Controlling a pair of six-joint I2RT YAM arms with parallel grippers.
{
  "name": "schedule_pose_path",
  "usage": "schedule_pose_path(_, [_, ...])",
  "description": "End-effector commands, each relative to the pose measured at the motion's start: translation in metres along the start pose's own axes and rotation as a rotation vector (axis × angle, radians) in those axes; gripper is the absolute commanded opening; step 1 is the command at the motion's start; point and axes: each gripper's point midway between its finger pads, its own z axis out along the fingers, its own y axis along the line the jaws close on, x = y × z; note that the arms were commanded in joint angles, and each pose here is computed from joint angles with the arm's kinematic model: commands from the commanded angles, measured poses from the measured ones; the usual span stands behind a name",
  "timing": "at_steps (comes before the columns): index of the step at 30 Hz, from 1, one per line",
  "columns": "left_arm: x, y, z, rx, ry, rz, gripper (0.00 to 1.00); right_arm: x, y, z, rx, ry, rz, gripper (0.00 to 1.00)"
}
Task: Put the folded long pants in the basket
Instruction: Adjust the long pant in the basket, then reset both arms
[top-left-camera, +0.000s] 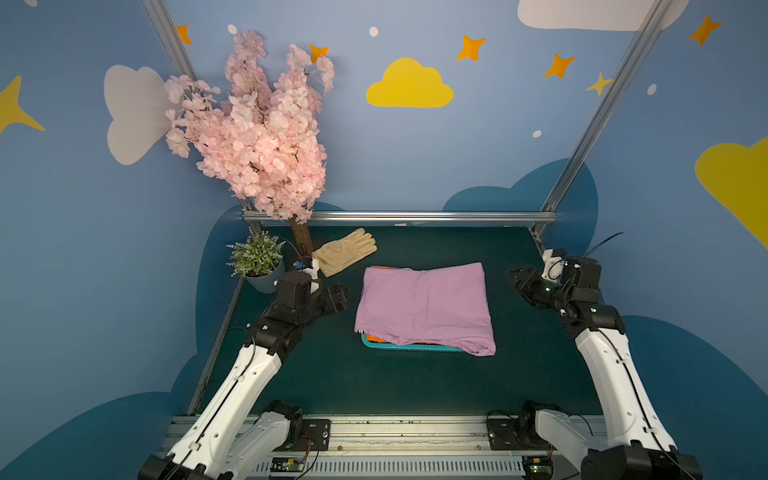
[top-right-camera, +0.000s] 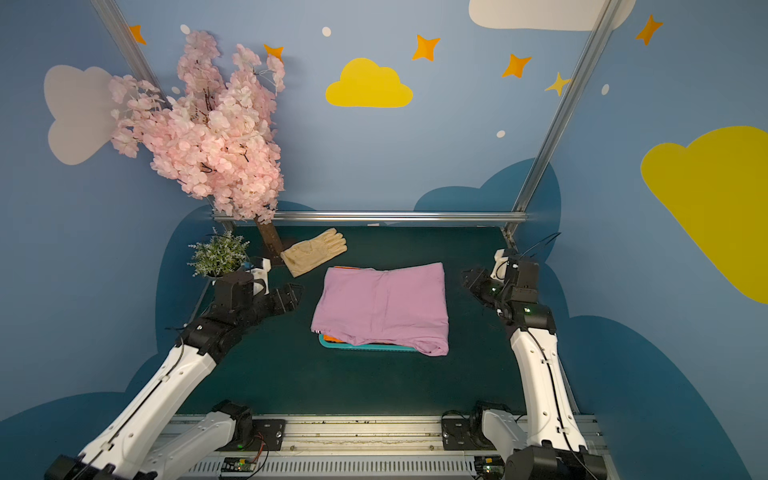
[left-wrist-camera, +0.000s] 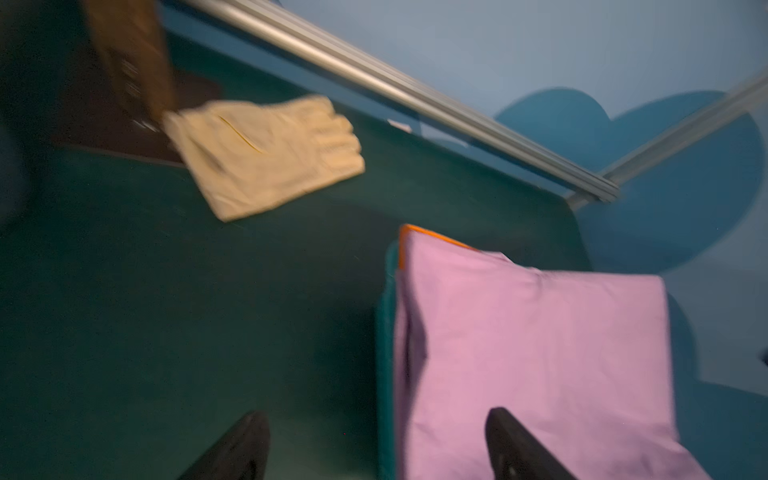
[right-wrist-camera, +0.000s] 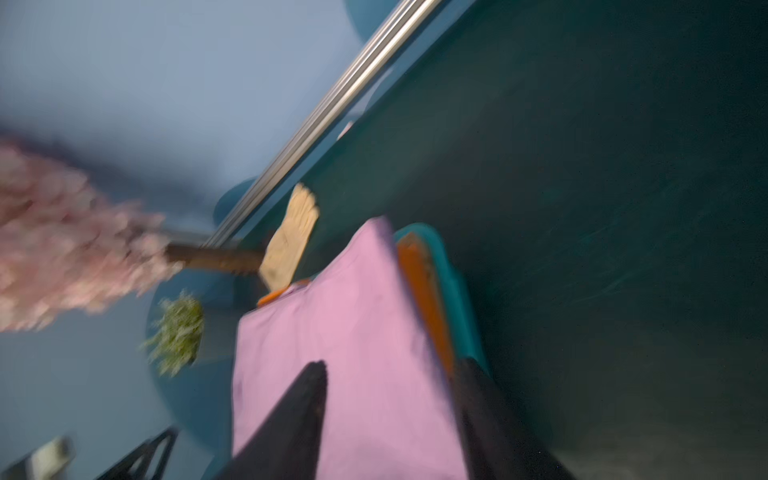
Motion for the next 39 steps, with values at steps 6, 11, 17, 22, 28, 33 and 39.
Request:
schedule_pose_path(6, [0.008, 0.124, 0.03, -0.506, -0.183, 0.242, 0.93, -0.024, -0.156, 0.019, 0.694, -0.292, -0.259, 0.78])
schedule_pose_path(11, [0.025, 0.147, 0.071, -0.443, -0.197, 0.197, 0.94, 0.007, -0.155, 0.06, 0.535, -0.208, -0.352, 0.77])
schedule_pose_path(17, [-0.001, 0.141, 0.097, -0.357, -0.29, 0.299, 0.94, 0.008, -0.133, 0.091, 0.318, -0.319, -0.438, 0.74])
schedule_pose_path(22, [0.026, 0.13, 0.116, -0.174, -0.243, 0.337, 0.93, 0.037, -0.101, 0.125, 0.183, -0.27, -0.661, 0.69])
schedule_pose_path(28, [0.021, 0.13, 0.13, -0.18, -0.193, 0.344, 0.93, 0.039, -0.099, 0.139, 0.157, -0.199, -0.687, 0.98])
schedule_pose_path(33, [0.019, 0.129, 0.127, -0.147, -0.212, 0.332, 1.0, 0.037, -0.097, 0.137, 0.114, -0.3, -0.688, 0.98])
schedule_pose_path(39, [0.02, 0.129, 0.128, -0.16, -0.209, 0.34, 1.0, 0.04, -0.1, 0.138, 0.156, -0.221, -0.689, 0.98])
